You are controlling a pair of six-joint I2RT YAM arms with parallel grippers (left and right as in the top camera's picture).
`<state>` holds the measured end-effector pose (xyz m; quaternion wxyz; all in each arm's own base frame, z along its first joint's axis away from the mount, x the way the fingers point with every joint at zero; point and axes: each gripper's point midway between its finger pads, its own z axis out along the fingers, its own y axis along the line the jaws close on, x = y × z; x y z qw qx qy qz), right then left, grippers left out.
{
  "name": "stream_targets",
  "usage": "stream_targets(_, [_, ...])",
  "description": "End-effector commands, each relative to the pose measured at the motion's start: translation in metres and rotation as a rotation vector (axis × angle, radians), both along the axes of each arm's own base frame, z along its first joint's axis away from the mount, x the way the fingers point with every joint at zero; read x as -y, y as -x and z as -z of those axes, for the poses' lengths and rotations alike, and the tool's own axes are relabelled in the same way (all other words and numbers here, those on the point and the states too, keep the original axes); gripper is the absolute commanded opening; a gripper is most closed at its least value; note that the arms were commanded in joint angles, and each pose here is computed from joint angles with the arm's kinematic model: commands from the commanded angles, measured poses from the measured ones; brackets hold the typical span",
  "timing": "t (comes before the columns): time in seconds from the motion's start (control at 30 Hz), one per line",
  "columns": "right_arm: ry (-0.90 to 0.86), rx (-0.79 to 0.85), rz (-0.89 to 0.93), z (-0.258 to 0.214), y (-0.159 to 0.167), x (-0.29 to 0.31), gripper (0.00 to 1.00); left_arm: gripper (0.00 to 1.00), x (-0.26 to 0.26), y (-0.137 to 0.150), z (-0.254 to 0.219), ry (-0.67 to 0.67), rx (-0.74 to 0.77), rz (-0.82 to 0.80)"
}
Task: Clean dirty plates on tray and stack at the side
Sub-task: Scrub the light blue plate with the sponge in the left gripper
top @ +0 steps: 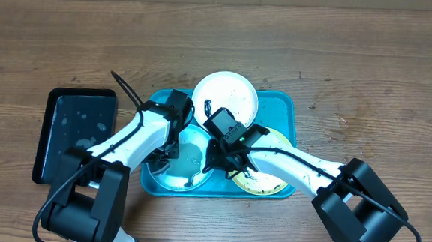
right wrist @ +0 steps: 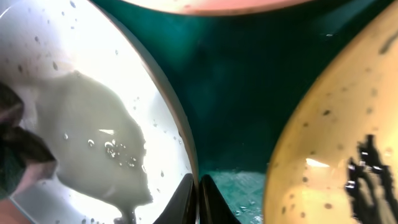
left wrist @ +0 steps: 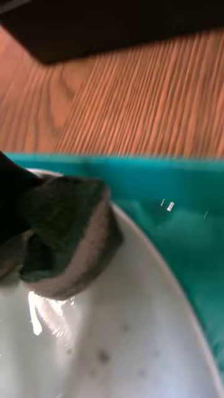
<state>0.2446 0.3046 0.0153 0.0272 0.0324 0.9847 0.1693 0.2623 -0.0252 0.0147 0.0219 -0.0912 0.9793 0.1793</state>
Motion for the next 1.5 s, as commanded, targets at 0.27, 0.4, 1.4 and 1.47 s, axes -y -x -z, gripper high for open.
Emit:
stream_targets(0.27, [0.031,-0.001,0.007,0.005,0.001,0.007,0.04,0.04,0.010,-0.024,-0.029,0.040,0.000,0.038])
stream_targets(0.4, [0.030,0.000,0.007,0.005,0.001,0.007,0.04,0.04,0.078,-0.024,-0.033,0.423,-0.078,0.250])
stream_targets(1.4, [0.033,0.003,0.008,0.005,0.001,0.007,0.04,0.04,-0.061,0.009,-0.026,-0.314,0.040,-0.164])
stream_targets(1.47, [0.033,0.003,0.008,0.005,0.001,0.007,0.04,0.04,-0.061,0.006,-0.031,-0.313,0.049,-0.178])
